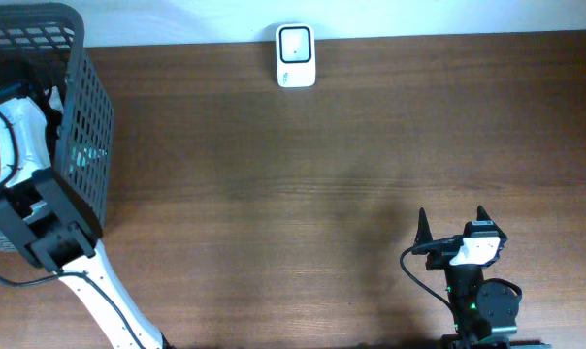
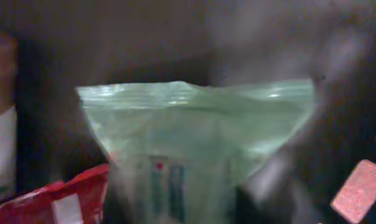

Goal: Scan the item barcode
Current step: 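Reach the left gripper into the basket and grasp the light-green wipe pack, then carry the wipe pack with the left gripper and drop it mid-table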

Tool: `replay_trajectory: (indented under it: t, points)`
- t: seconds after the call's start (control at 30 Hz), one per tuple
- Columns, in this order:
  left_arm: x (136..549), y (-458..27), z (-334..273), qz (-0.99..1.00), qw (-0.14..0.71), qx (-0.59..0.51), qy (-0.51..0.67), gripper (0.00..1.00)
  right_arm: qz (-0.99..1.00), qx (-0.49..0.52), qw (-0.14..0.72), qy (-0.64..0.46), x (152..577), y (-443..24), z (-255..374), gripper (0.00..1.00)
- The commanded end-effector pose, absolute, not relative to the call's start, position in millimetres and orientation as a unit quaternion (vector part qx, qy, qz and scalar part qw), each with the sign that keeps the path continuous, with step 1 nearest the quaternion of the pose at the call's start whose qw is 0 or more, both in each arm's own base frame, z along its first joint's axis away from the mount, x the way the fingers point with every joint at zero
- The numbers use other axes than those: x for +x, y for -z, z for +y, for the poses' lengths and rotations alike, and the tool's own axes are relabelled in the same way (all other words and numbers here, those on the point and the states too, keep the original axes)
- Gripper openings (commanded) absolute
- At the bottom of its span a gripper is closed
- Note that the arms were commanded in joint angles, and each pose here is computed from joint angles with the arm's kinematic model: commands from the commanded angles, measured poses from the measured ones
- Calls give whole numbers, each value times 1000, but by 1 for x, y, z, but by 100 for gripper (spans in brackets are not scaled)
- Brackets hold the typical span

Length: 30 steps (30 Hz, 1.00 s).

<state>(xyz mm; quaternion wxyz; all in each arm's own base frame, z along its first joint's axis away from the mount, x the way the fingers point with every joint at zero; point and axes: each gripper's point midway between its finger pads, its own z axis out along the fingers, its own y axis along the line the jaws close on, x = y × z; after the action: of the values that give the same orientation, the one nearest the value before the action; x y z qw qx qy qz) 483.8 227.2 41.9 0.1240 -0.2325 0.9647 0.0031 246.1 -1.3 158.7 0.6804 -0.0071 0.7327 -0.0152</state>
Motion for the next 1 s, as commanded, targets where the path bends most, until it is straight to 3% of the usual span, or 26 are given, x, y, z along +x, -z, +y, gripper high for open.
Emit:
replay_trajectory:
  t: [0.0, 0.13, 0.3, 0.33, 0.47, 0.57, 0.63, 0.7, 0.8, 0.97]
  points:
    - [475, -39, 238, 963, 107, -245, -35, 0, 735, -4, 678, 17, 246, -155, -3, 99]
    - [484, -84, 245, 956, 152, -246, -44, 0, 735, -4, 678, 17, 246, -155, -3, 99]
    - [500, -235, 256, 915, 314, -243, -78, 0, 735, -4, 678, 17, 246, -155, -3, 99]
    - [494, -287, 255, 890, 367, -257, -82, 0, 735, -4, 678, 17, 246, -155, -3, 99]
    - [458, -396, 240, 826, 472, -300, -71, 0, 735, -4, 678, 17, 246, -155, -3, 99]
    - [434, -463, 186, 786, 538, -300, 57, 0, 735, -4, 678, 17, 246, -155, -3, 99]
    - [425, -502, 110, 783, 555, -193, 202, 0, 735, -4, 678, 17, 246, -155, -3, 99]
    - [422, -512, 50, 786, 539, -114, 282, 0, 735, -4, 678, 17, 246, -155, -3, 99]
    - [423, -483, -40, 822, 459, -53, 333, 0, 735, -4, 678, 17, 246, -155, -3, 99]
    - [417, -427, -150, 877, 381, 51, 290, 0, 735, -4, 678, 17, 246, -155, -3, 99]
